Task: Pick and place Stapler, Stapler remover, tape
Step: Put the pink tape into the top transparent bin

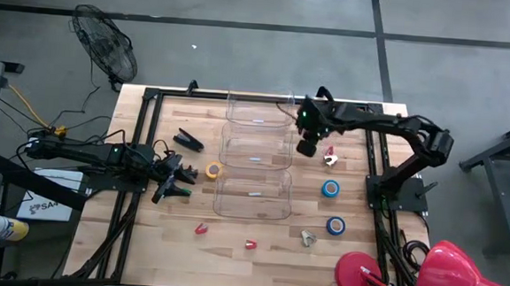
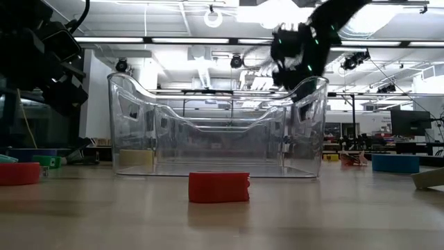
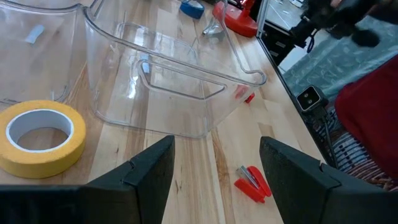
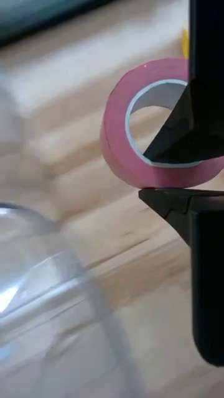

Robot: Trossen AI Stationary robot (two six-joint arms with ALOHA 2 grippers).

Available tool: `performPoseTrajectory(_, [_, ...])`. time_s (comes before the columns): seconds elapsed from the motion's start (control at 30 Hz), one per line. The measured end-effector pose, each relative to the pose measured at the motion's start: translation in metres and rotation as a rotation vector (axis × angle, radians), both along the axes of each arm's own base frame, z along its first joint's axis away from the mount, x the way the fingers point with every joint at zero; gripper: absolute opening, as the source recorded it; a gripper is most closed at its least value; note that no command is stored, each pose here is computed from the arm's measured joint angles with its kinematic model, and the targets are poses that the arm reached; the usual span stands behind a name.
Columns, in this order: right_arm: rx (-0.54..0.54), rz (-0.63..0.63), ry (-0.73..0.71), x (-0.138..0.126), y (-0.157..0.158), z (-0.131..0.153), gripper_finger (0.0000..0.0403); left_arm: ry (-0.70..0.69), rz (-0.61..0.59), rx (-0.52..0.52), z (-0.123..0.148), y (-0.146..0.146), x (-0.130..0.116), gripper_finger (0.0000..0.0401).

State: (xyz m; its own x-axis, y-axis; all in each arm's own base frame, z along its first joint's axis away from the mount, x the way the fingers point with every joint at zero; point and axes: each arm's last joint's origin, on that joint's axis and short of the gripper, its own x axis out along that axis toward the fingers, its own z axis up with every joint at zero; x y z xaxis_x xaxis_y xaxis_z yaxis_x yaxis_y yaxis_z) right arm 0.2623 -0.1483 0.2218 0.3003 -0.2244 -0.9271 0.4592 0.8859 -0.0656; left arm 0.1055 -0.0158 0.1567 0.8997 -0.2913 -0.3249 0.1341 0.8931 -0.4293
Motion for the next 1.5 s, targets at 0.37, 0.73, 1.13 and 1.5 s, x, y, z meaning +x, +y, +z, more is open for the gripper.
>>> performPoseTrajectory(0.37, [-0.008, 0.022, -0.075, 0.046, -0.035, 0.054, 0.0042, 0.001, 0.000, 0.000, 0.000, 0.000, 0.000, 0.0231])
performPoseTrajectory(0.73, [0.109, -0.149, -0.028, 0.103, -0.077, 0.037, 0.0038, 0.000, 0.000, 0.000, 0.000, 0.000, 0.000, 0.0231])
performPoseTrajectory(1.13, [0.250, -0.318, -0.063, 0.129, -0.088, 0.010, 0.0066, 0.000, 0.000, 0.000, 0.000, 0.000, 0.000, 0.0231])
performPoseTrajectory(1.5, [0.245, -0.317, -0.062, 0.129, -0.088, 0.010, 0.0131, 0.000, 0.000, 0.000, 0.000, 0.000, 0.000, 0.0231])
